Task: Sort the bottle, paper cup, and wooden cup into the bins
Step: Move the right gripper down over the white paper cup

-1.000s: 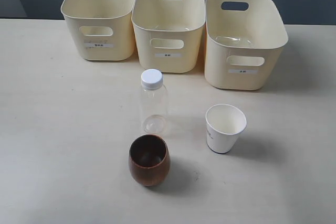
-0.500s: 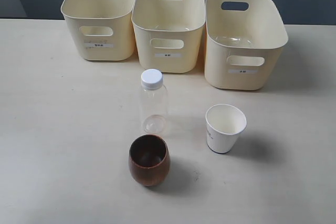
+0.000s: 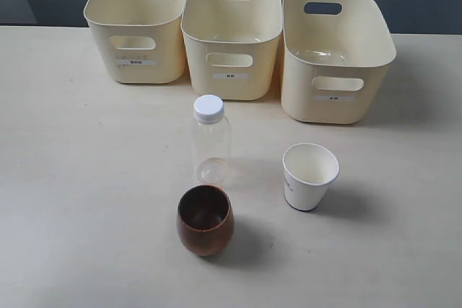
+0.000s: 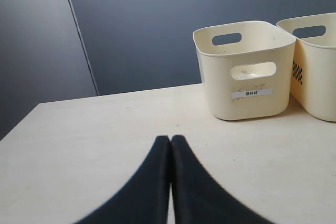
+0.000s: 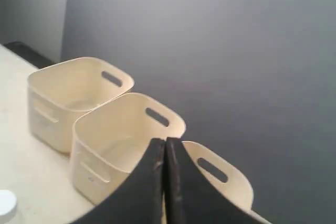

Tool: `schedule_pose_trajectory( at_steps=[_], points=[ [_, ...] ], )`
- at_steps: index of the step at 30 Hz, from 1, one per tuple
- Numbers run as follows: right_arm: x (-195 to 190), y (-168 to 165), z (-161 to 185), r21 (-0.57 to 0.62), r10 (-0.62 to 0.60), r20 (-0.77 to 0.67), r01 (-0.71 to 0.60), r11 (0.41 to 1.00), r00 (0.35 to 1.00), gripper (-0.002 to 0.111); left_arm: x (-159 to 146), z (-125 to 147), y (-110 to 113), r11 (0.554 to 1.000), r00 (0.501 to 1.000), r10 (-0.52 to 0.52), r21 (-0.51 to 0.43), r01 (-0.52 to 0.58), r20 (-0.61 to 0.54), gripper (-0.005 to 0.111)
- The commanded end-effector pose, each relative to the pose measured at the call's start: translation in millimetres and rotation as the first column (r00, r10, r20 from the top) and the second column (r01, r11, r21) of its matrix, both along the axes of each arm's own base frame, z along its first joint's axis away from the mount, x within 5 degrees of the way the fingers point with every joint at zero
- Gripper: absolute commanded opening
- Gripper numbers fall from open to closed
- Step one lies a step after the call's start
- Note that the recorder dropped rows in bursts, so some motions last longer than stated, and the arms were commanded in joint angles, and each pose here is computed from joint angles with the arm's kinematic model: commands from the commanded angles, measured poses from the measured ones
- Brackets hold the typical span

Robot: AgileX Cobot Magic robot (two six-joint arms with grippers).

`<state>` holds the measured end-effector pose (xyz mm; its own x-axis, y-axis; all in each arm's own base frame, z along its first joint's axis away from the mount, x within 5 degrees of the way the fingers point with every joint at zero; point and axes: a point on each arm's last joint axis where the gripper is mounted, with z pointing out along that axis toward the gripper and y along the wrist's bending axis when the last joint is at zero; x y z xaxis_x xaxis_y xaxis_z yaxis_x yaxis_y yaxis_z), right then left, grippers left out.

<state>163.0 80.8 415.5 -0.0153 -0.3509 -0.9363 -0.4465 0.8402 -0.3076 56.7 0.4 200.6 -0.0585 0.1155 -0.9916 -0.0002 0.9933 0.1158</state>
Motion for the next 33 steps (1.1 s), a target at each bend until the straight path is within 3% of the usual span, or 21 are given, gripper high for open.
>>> schedule_pose_trajectory(
  at_steps=[1, 10, 23, 33],
  points=[
    [11.8, 26.6, -4.2, -0.117, 0.116, -0.098, -0.127, 0.985, 0.988, -0.001, -0.3, 0.3, 0.0, 1.0, 1.0, 0.001, -0.002, -0.001, 0.01, 0.0],
    [26.3, 56.3, -37.0, -0.28, 0.274, -0.398, -0.4, 0.873, 0.876, -0.001, -0.3, 0.3, 0.0, 1.0, 1.0, 0.001, -0.002, -0.001, 0.01, 0.0],
    [38.5, 71.5, -79.4, -0.266, 0.253, -0.657, -0.533, 0.803, 0.71, -0.001, -0.3, 0.3, 0.0, 1.0, 1.0, 0.001, -0.002, -0.001, 0.01, 0.0],
    [37.5, 80.7, -108.3, -0.166, 0.223, -0.84, -0.627, 0.761, 0.494, -0.001, -0.3, 0.3, 0.0, 1.0, 1.0, 0.001, -0.002, -0.001, 0.01, 0.0]
  ],
)
